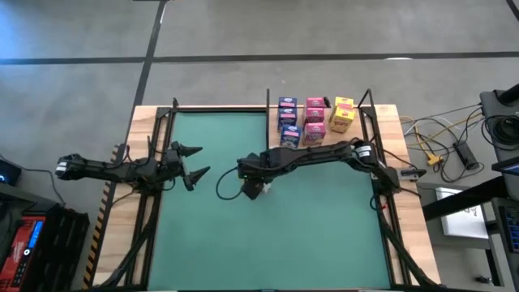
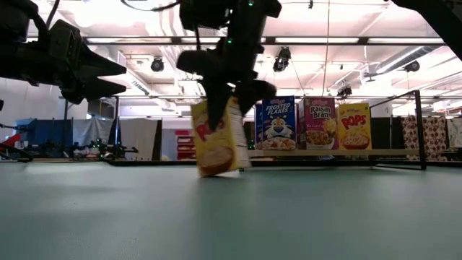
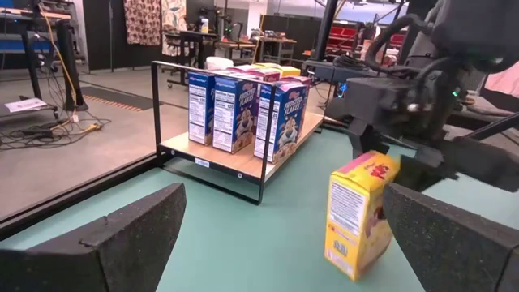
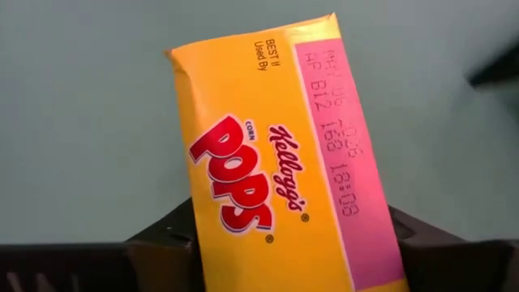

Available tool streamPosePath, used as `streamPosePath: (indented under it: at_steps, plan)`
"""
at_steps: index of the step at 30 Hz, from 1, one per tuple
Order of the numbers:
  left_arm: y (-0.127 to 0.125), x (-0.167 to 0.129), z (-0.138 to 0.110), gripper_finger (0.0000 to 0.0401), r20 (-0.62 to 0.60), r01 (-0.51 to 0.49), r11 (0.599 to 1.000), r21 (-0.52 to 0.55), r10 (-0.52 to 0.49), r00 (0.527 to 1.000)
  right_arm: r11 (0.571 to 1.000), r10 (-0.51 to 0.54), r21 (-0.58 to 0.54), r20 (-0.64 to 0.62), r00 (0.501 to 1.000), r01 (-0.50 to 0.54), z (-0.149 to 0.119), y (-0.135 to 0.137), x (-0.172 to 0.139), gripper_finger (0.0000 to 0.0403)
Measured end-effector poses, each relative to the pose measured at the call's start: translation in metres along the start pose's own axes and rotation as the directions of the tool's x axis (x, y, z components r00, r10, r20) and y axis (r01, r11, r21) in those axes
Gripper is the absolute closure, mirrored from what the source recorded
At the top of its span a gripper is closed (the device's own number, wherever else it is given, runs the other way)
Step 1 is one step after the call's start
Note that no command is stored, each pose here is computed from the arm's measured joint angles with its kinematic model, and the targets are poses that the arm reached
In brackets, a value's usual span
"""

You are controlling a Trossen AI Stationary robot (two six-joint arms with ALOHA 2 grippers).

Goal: Stack cereal on shelf
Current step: Put the yellow cereal box onto the shelf

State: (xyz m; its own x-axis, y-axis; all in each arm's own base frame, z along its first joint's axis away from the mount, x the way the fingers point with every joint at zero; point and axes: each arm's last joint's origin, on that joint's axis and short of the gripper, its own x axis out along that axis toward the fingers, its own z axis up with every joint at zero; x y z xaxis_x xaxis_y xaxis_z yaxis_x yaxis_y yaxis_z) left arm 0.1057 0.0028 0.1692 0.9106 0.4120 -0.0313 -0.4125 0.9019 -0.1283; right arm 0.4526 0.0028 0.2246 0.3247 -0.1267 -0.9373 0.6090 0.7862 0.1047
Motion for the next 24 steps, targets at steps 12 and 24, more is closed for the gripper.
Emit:
streamPosePath:
  at_steps: [12,24]
  plan:
    - [0.000,0.000,0.000,0.0002,0.000,0.000,1.000,0.000,0.000,1.000,0.970,-0.095,0.210,-0.117,0.989,0.118,-0.013,-0.014,-0.021,0.0262]
    - [0.000,0.000,0.000,0.0002,0.000,0.000,1.000,0.000,0.000,1.000,0.883,-0.181,0.405,-0.174,0.968,0.237,-0.025,-0.032,-0.064,0.0264]
